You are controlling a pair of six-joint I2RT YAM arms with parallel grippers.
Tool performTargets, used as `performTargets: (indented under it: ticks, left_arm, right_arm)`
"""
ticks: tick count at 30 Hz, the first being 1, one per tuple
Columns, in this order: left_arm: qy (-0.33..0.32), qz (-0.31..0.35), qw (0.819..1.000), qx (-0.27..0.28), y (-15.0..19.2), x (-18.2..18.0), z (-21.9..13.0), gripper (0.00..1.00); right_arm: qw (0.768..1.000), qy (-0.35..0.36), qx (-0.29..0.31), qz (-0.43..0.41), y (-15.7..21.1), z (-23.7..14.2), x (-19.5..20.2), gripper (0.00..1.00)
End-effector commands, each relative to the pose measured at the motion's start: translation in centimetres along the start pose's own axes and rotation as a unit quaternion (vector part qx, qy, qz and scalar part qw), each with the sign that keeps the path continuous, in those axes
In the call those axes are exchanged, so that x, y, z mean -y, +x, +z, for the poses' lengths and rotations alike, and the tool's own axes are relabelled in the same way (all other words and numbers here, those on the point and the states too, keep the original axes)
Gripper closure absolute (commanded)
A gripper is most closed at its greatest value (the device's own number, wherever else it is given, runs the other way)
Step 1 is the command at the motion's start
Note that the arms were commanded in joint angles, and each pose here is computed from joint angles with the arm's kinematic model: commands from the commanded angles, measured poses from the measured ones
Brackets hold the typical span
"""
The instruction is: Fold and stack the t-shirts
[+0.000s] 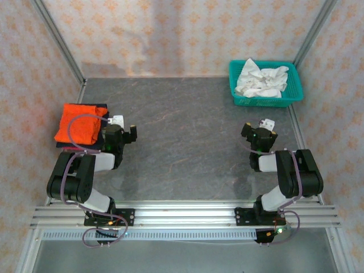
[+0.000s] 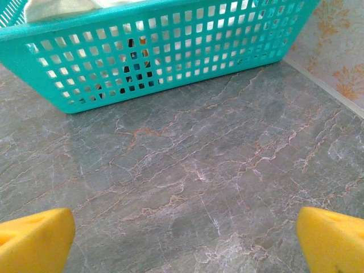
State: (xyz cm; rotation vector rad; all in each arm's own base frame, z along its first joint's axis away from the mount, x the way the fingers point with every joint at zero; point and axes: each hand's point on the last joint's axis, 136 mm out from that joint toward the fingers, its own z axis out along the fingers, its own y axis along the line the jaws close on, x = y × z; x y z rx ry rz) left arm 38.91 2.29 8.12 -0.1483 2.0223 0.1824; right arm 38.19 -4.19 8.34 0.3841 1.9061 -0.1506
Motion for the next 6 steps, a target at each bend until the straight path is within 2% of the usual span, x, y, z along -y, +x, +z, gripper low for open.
performTargets:
  ticks: [1, 6]
  left_arm:
    - [-0.007, -0.009, 1.000, 0.024, -1.31, -0.26, -0.17, 0.00]
    - [-0.007, -0.009, 1.000, 0.024, -1.32, -0.25, -0.18, 0.00]
  right_arm:
    - [1.000, -0.001, 0.018, 0.004, -1.18, 0.23, -0.13, 0.01]
    - [1.000, -0.001, 0.019, 0.003, -1.22, 0.19, -0.12, 0.01]
